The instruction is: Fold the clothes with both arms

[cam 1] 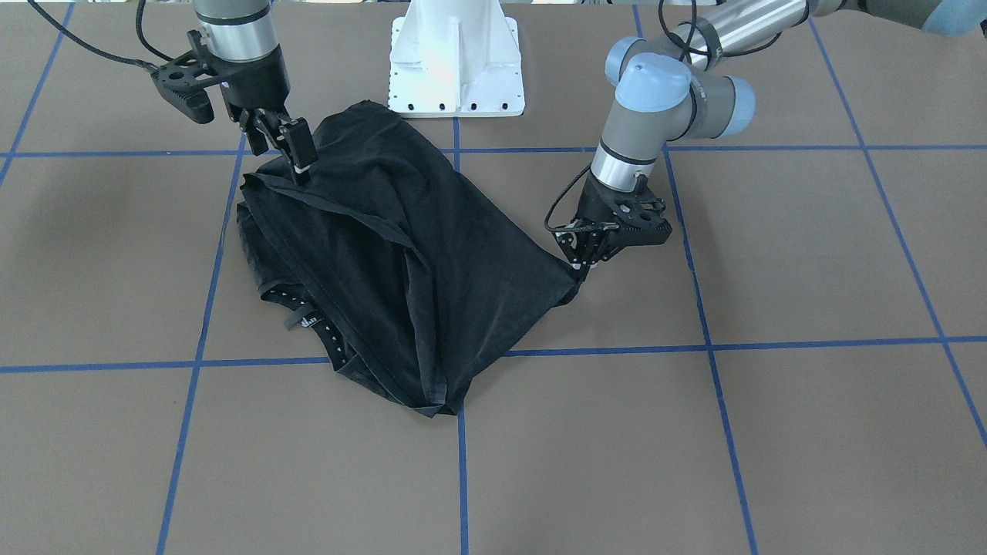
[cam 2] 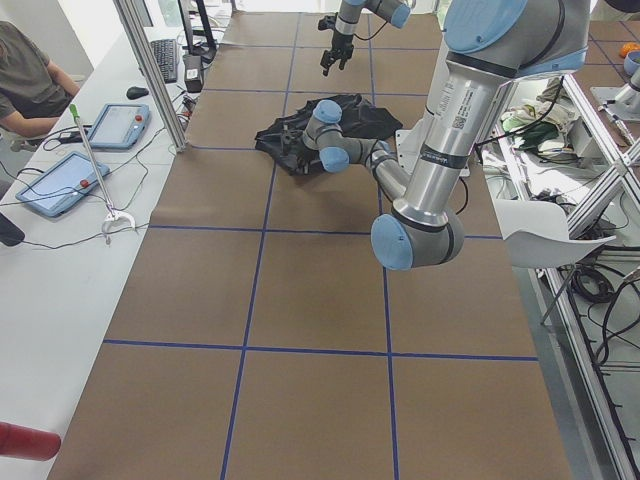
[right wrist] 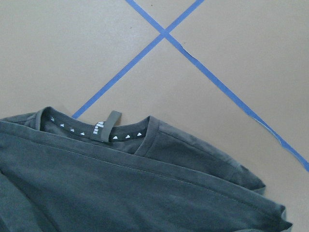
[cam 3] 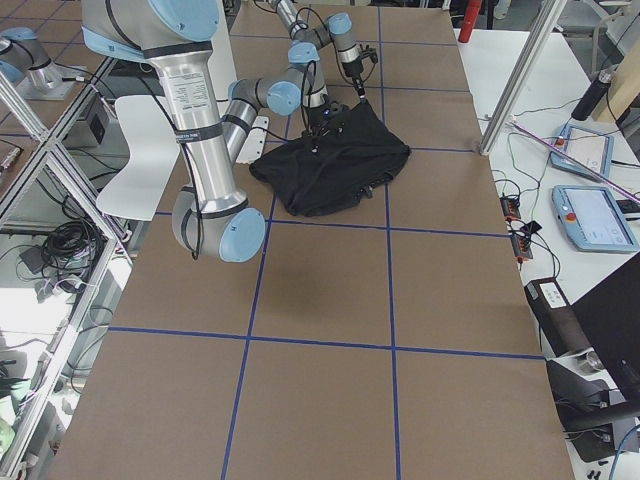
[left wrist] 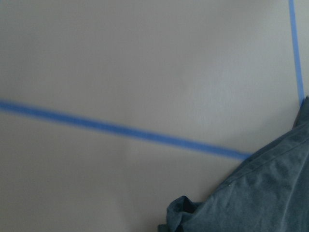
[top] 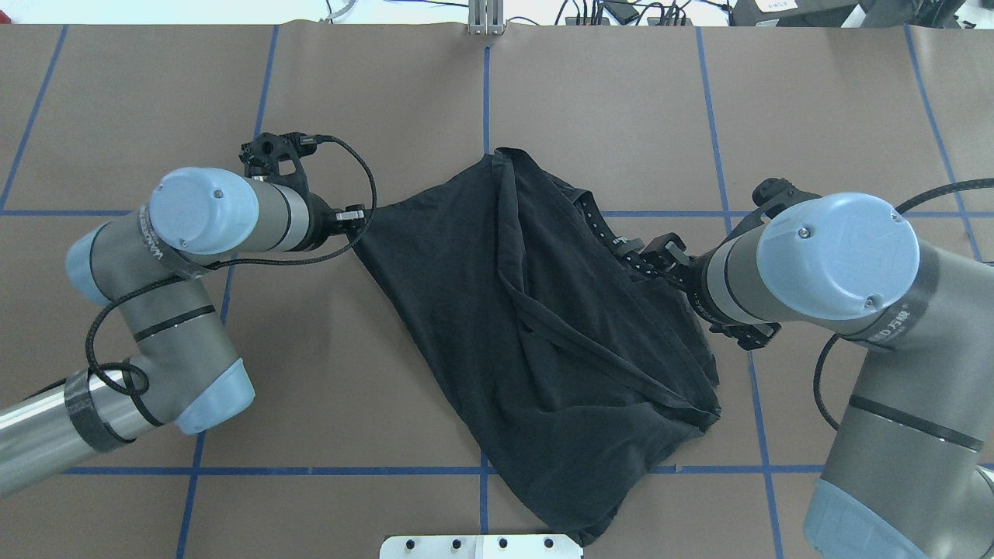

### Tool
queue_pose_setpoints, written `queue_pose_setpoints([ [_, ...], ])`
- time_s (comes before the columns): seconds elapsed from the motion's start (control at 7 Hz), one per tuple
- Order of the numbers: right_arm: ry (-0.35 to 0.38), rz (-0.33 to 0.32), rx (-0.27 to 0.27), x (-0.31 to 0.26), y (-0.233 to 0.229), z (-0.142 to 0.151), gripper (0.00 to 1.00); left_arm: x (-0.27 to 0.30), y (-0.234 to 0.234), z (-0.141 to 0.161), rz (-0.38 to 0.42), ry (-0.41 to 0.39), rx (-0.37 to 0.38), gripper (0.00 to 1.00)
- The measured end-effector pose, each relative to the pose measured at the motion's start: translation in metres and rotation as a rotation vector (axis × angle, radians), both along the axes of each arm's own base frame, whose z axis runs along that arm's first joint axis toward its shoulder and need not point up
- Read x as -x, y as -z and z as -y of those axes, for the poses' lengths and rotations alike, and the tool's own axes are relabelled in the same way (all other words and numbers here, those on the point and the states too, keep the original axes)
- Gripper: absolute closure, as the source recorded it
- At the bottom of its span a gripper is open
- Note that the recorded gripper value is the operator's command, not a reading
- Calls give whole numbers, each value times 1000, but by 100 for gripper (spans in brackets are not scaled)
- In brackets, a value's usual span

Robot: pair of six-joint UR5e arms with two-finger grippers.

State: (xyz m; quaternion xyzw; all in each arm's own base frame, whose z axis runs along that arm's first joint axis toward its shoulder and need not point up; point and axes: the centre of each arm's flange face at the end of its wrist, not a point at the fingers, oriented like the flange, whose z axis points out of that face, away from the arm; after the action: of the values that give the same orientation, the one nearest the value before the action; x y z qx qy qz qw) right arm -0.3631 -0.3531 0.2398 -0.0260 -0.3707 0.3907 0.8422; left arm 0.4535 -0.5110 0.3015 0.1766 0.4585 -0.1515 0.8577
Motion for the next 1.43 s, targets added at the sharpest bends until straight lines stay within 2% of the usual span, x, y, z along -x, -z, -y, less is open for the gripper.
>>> queue_pose_setpoints([
  [0.43, -2, 2, -1, -1, 1, 1, 0, -23, 16, 165, -3, 105, -84, 97],
  [0.57, -1, 3, -1, -1, 1, 0, 0, -30, 24, 200, -1, 122, -99, 1],
  [0.71, 1, -1, 1, 2, -1, 0, 0, -30, 29, 220, -1, 133, -112, 0],
  [0.86, 5, -6, 3, 10, -4, 2, 0, -24, 37, 225, -11, 140, -129, 0],
  [1.14, 18, 21, -9, 51, -1, -5, 0, -1, 41, 195, -44, 123, -146, 0],
  [1.29, -1, 34, 1, 73, 1, -22, 0, 16, 33, 170, -61, 91, -134, 0],
  [1.43, -50, 38, 17, 95, 0, -44, 0, 33, 24, 147, -78, 71, -132, 0],
])
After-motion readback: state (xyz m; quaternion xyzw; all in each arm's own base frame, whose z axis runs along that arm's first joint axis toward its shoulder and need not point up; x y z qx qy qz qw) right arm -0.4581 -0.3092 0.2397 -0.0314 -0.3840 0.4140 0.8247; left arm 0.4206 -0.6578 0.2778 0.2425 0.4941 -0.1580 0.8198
